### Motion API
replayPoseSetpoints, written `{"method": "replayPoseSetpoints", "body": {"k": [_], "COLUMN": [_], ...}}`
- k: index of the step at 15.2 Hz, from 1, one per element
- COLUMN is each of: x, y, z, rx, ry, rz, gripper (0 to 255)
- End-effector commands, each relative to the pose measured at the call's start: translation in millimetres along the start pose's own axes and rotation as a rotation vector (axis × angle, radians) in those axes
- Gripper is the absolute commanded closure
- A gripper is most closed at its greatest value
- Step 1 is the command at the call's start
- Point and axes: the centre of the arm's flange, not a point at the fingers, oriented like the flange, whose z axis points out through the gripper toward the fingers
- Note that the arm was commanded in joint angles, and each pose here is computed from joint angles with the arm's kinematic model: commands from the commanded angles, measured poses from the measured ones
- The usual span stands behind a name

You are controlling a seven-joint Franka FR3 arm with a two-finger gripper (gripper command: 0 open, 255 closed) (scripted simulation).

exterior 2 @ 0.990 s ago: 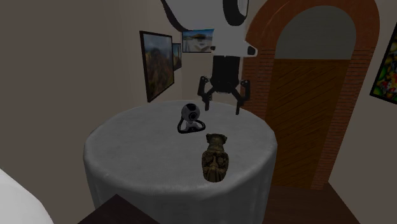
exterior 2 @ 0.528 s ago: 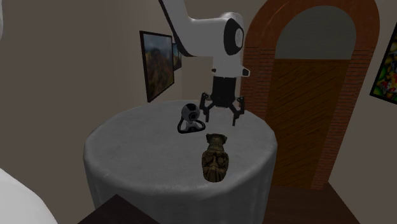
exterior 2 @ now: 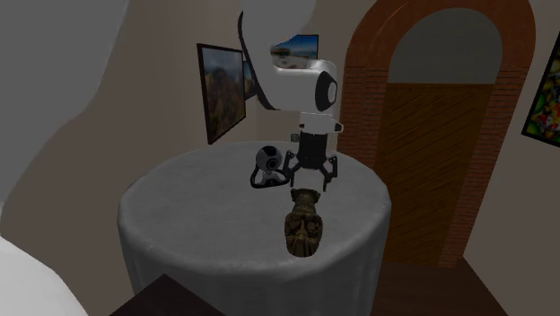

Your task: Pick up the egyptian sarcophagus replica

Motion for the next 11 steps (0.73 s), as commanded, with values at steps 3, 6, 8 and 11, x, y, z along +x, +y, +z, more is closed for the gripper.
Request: {"method": "replayPoseSetpoints", "body": {"k": [3, 6, 8, 11], "x": [42.8, 49.8, 51.5, 54.3], "y": [-5.0, -5.0, -4.5, -3.6], "z": [35.2, 49.9, 60.3, 75.9], "rx": [0.005, 0.006, 0.006, 0.006], "ry": [-0.013, -0.015, -0.015, -0.015], "rz": [-0.041, -0.046, -0.046, -0.046], "gripper": [0, 0, 0, 0]}}
